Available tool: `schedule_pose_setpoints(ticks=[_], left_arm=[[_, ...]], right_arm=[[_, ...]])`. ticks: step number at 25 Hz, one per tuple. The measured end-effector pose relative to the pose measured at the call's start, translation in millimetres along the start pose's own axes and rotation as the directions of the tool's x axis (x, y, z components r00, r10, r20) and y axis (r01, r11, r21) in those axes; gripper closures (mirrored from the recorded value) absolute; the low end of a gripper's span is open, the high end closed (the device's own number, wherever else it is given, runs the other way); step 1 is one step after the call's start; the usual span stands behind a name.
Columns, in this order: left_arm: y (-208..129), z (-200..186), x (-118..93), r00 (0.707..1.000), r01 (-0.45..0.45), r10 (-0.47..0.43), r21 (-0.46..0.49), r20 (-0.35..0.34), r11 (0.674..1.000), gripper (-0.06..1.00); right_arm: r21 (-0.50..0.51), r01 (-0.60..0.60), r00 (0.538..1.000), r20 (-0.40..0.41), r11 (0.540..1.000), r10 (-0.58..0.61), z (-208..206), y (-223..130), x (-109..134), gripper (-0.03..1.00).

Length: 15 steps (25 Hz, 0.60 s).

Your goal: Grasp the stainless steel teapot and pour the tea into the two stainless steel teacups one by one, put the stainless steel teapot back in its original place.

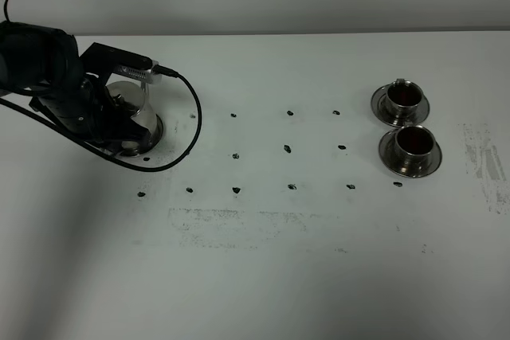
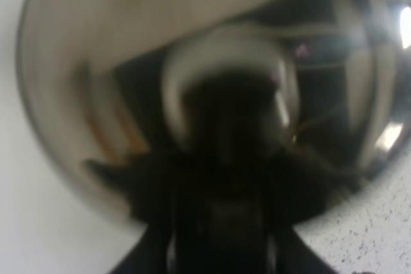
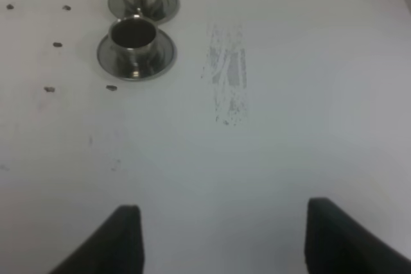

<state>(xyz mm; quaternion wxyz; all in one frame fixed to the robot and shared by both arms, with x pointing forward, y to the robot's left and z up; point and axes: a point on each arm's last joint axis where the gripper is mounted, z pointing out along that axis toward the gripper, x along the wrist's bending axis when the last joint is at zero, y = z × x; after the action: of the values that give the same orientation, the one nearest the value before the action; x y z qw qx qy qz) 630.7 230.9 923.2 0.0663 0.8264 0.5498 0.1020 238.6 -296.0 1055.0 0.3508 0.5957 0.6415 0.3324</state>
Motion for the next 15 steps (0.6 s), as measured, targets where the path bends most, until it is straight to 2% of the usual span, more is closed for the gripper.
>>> schedule_pose_setpoints(ticks=[3,7,11,15], left_arm=[[0.1,0.0,0.0,1.0,-0.001,0.001,-0.001,0.0,1.0,0.47],[0.1,0.0,-0.2,1.0,0.001,-0.001,-0.002,0.003,1.0,0.28],[-0.7,-7.0,-0.5,1.0,0.002,-0.002,0.003,0.003,1.0,0.23],[-1.0,-36.7,-0.9,1.0,-0.001,0.0,-0.027,-0.005,1.0,0.22]], right_arm=[[0.0,0.0,1.0,0.0,1.0,0.0,0.0,0.0,0.0,0.44],[0.0,0.0,1.0,0.0,1.0,0.0,0.0,0.0,0.0,0.44],[0.0,0.0,1.0,0.0,1.0,0.0,0.0,0.0,0.0,0.44],[0.0,0.0,1.0,0.0,1.0,0.0,0.0,0.0,0.0,0.44]])
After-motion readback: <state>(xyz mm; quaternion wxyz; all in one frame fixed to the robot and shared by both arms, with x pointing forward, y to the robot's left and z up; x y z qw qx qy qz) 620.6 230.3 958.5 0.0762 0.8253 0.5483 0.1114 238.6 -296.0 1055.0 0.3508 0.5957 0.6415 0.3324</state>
